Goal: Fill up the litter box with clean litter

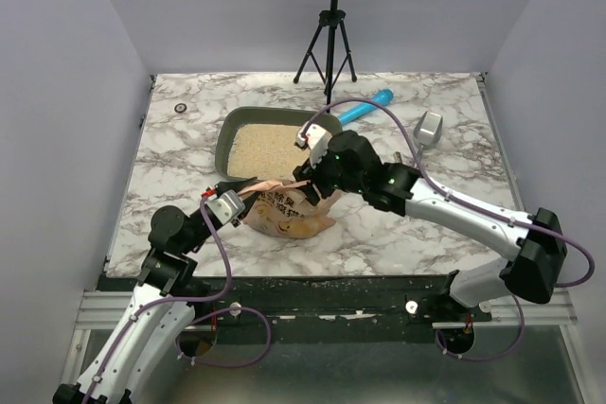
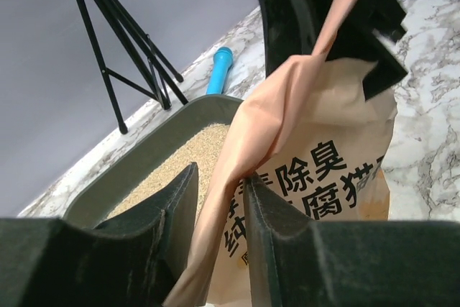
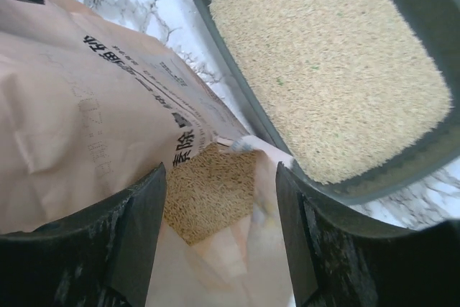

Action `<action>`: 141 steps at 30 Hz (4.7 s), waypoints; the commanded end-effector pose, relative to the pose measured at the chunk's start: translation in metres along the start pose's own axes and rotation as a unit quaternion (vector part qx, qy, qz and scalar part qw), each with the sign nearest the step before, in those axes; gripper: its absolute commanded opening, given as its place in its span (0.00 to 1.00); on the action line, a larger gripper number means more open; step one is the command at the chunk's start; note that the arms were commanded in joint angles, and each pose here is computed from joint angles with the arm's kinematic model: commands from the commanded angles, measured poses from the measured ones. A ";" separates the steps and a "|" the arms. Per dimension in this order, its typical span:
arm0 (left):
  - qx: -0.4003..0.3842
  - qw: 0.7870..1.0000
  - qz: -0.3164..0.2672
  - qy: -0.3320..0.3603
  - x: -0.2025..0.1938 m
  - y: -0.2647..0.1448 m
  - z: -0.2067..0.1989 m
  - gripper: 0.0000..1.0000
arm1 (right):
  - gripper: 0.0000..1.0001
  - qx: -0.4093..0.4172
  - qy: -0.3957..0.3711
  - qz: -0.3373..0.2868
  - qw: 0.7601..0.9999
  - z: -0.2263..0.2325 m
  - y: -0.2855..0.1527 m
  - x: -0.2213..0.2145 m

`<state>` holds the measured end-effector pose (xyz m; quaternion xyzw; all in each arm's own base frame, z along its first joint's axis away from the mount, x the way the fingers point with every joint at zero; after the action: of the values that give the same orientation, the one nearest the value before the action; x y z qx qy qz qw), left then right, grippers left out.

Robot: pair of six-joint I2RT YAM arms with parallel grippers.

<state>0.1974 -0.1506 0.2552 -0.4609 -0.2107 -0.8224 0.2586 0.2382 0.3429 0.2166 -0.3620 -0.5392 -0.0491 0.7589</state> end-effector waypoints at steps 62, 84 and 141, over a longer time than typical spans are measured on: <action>0.177 0.978 -0.110 -0.022 0.067 -0.033 0.041 0.56 | 0.00 -0.443 0.484 0.107 0.747 -0.355 -0.068 -0.167; 0.109 0.974 0.043 -0.196 0.163 0.001 0.089 0.56 | 0.00 -0.297 0.050 0.020 0.953 -0.129 -0.140 0.029; -0.156 0.908 0.149 -0.360 0.163 0.044 0.015 0.45 | 0.01 -0.164 -0.280 -0.019 0.946 0.050 -0.189 0.067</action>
<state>0.1715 -0.2120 0.3999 -0.7907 -0.0895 -0.5584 0.2344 0.1371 0.2484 0.3545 -0.4848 -0.7139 -0.0116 0.5052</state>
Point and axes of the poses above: each gripper's point midway between its finger pads, its own y axis out along the fingers, its own z axis along the line the jaws close on, x = y × z, the point moved 2 cm from there along -y, back along the fingers, and after that the axes turned 10 degrees about y, right-handed, at the moved point
